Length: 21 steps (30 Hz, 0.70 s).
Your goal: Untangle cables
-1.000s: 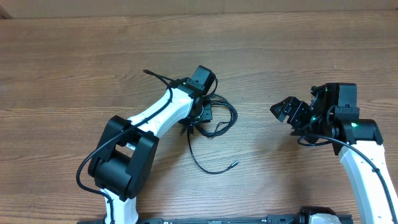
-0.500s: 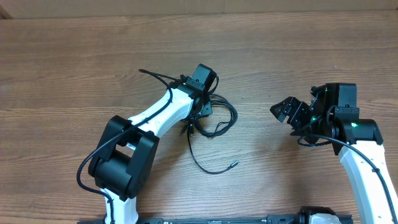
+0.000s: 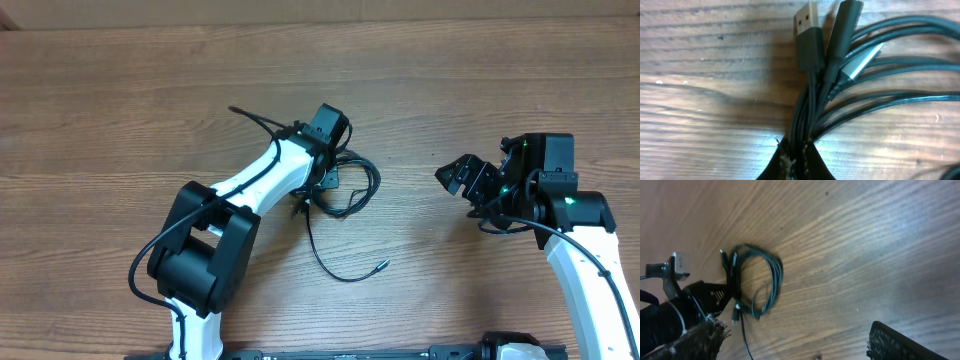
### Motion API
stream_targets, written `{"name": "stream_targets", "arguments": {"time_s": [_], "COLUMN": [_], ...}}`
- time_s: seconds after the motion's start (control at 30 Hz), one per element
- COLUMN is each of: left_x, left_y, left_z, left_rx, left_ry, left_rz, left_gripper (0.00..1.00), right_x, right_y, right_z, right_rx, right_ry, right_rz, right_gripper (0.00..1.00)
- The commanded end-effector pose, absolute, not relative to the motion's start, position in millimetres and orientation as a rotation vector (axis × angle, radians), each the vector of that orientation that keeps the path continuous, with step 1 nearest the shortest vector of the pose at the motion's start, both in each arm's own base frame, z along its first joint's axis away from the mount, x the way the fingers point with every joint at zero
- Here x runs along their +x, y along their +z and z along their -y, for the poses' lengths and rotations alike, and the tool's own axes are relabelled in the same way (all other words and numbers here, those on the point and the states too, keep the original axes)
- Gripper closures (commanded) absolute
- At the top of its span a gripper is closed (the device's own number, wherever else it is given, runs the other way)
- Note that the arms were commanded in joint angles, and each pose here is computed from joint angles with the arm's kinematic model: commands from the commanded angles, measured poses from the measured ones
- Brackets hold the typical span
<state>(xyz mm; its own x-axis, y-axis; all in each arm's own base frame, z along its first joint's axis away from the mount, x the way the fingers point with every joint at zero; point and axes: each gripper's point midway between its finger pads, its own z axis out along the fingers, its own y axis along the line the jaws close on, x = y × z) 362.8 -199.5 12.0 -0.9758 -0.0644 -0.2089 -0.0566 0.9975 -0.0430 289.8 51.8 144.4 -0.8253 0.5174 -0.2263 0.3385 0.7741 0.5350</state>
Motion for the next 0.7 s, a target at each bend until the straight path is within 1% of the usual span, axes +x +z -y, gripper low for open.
{"name": "stream_targets", "arguments": {"time_s": [0.0, 0.07, 0.17, 0.23, 0.27, 0.37, 0.43, 0.57, 0.67], "left_x": [388, 393, 390, 390, 390, 398, 398, 410, 414], "left_y": [67, 112, 164, 189, 194, 198, 203, 207, 207], "left_z": [225, 248, 275, 282, 281, 263, 258, 236, 228], "left_rx": [0.302, 0.489, 0.687, 0.794, 0.830, 0.943, 0.975, 0.902, 0.823], "left_ry": [-0.148, -0.314, -0.575, -0.678, -0.695, -0.716, -0.793, -0.834, -0.844], "left_rz": [-2.830, -2.756, -2.651, -2.572, -2.547, -2.476, -2.434, -2.434, -2.470], "left_gripper": [0.96, 0.96, 0.96, 0.96, 0.96, 0.96, 0.96, 0.96, 0.96], "right_x": [302, 306, 314, 318, 321, 329, 334, 341, 345], "right_y": [164, 173, 190, 199, 203, 216, 216, 216, 208], "right_z": [-58, -69, -88, -100, -106, -123, -124, -137, -152], "right_rx": [0.592, 0.541, 0.434, 0.355, 0.317, 0.223, 0.276, 0.321, 0.294], "right_ry": [0.753, 0.848, 0.966, 1.012, 1.018, 1.034, 1.001, 1.012, 1.026], "right_rz": [-2.545, -2.514, -2.451, -2.412, -2.394, -2.335, -2.324, -2.317, -2.334], "right_gripper": [0.09, 0.09, 0.09, 0.13, 0.15, 0.16, 0.17, 0.23, 0.25]}}
